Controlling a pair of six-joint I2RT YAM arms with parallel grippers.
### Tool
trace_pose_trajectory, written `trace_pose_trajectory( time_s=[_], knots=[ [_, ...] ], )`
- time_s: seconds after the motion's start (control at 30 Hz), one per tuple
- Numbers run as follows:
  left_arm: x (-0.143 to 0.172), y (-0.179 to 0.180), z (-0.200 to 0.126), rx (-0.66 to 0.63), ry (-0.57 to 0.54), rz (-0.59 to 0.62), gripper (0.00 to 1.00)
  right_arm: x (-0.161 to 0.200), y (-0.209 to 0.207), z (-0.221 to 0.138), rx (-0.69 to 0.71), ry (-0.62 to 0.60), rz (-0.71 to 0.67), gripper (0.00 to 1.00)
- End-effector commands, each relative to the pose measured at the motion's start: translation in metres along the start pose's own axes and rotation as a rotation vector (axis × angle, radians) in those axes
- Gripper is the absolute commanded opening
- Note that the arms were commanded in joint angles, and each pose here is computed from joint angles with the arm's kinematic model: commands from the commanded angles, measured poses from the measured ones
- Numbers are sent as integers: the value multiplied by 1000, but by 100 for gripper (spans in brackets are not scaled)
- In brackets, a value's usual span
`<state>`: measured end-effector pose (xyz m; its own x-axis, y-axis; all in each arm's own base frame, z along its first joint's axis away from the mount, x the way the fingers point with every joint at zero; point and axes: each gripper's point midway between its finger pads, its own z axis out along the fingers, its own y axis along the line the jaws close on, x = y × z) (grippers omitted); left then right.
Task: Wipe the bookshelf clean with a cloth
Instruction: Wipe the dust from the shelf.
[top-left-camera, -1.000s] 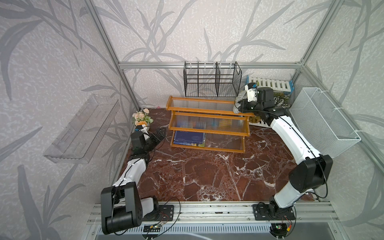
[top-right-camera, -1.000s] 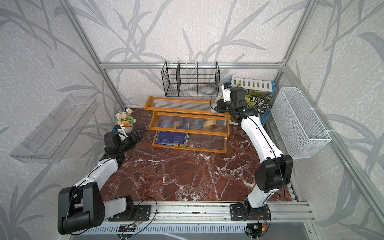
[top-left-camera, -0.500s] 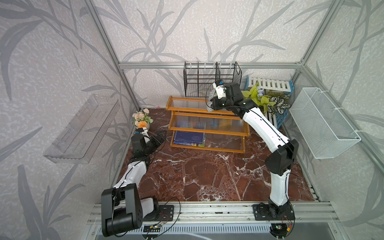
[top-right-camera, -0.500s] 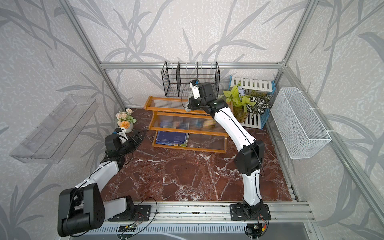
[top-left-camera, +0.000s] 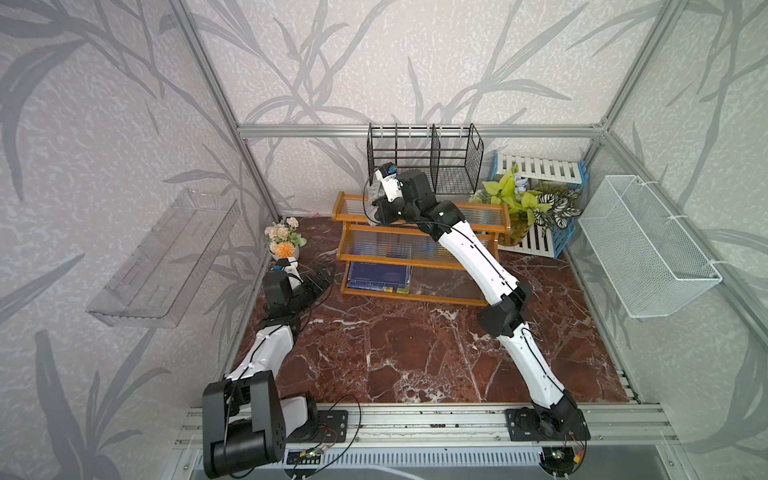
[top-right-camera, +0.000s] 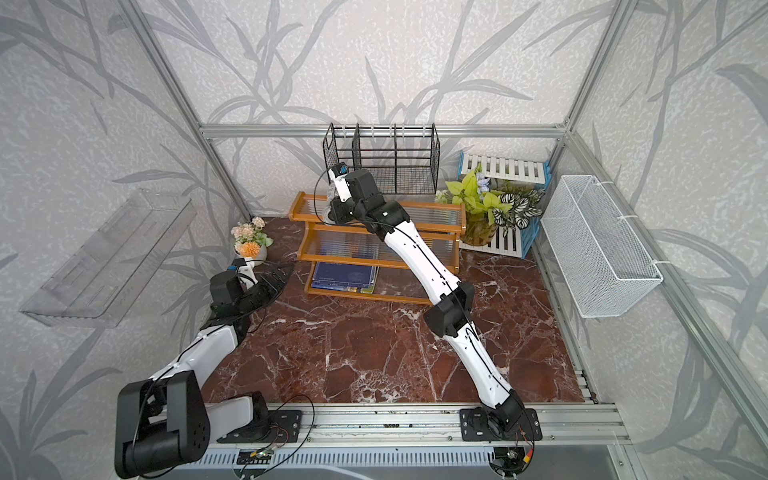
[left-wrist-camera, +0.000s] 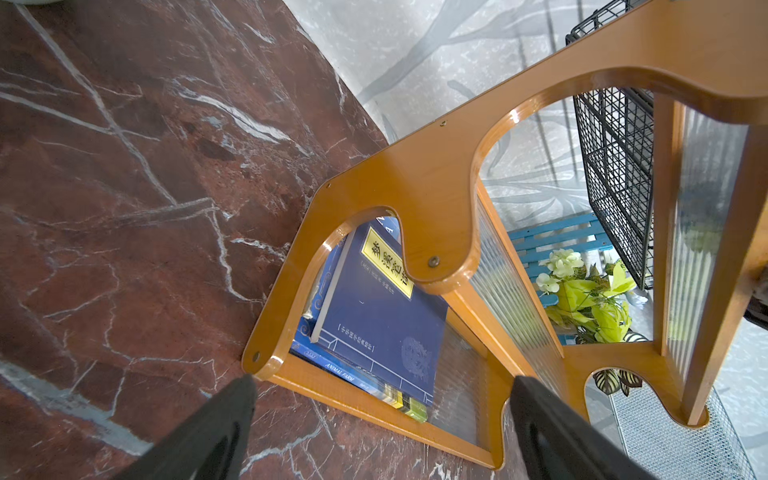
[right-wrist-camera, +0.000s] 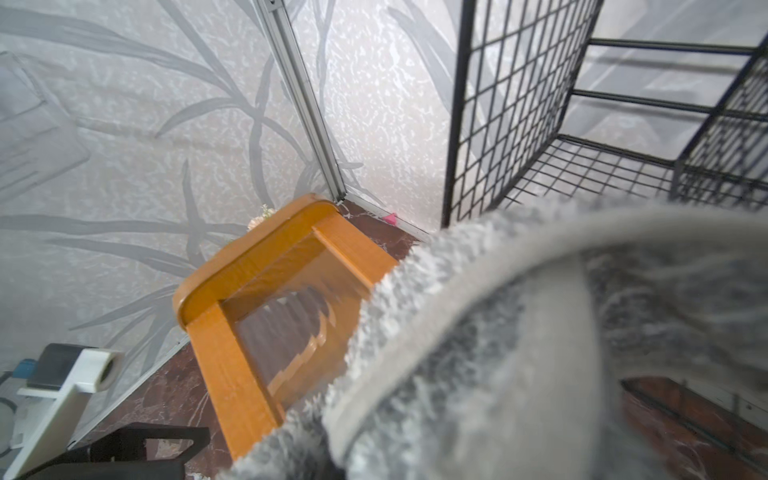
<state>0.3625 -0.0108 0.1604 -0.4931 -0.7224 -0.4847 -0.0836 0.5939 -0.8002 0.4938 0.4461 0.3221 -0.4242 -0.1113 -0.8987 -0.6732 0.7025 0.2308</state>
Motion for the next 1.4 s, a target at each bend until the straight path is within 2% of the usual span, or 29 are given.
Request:
trace_pose_trajectory(
  time_s=[0.0,0.2,0.47,0.7,0.87,0.97,1.03,1.17,1.37],
  knots=[
    [0,-10,-5,36,5,22,100,26,22,23,-103,43,37,0],
    [4,-10,-6,42,12,22,100,18,61,36,-309,-27,55,0],
    [5,-8,-6,45,8,14,100,15,89,30,-470,-42,48,2],
    [1,-17,-11,64,-9,25,100,-21,121,-17,-630,-87,22,2],
    [-5,-34,-21,93,-17,57,100,-37,132,-55,-648,-67,-3,2],
    [-8,-47,-29,121,-23,73,100,-33,134,-70,-644,-19,-2,1],
    [-10,-59,-35,162,-26,68,100,-25,134,-76,-639,18,10,2],
    [-21,-108,-55,373,-37,45,100,-11,135,-91,-649,53,40,4],
    [-28,-167,-86,588,-31,101,100,-2,148,-124,-751,43,91,7]
  ],
)
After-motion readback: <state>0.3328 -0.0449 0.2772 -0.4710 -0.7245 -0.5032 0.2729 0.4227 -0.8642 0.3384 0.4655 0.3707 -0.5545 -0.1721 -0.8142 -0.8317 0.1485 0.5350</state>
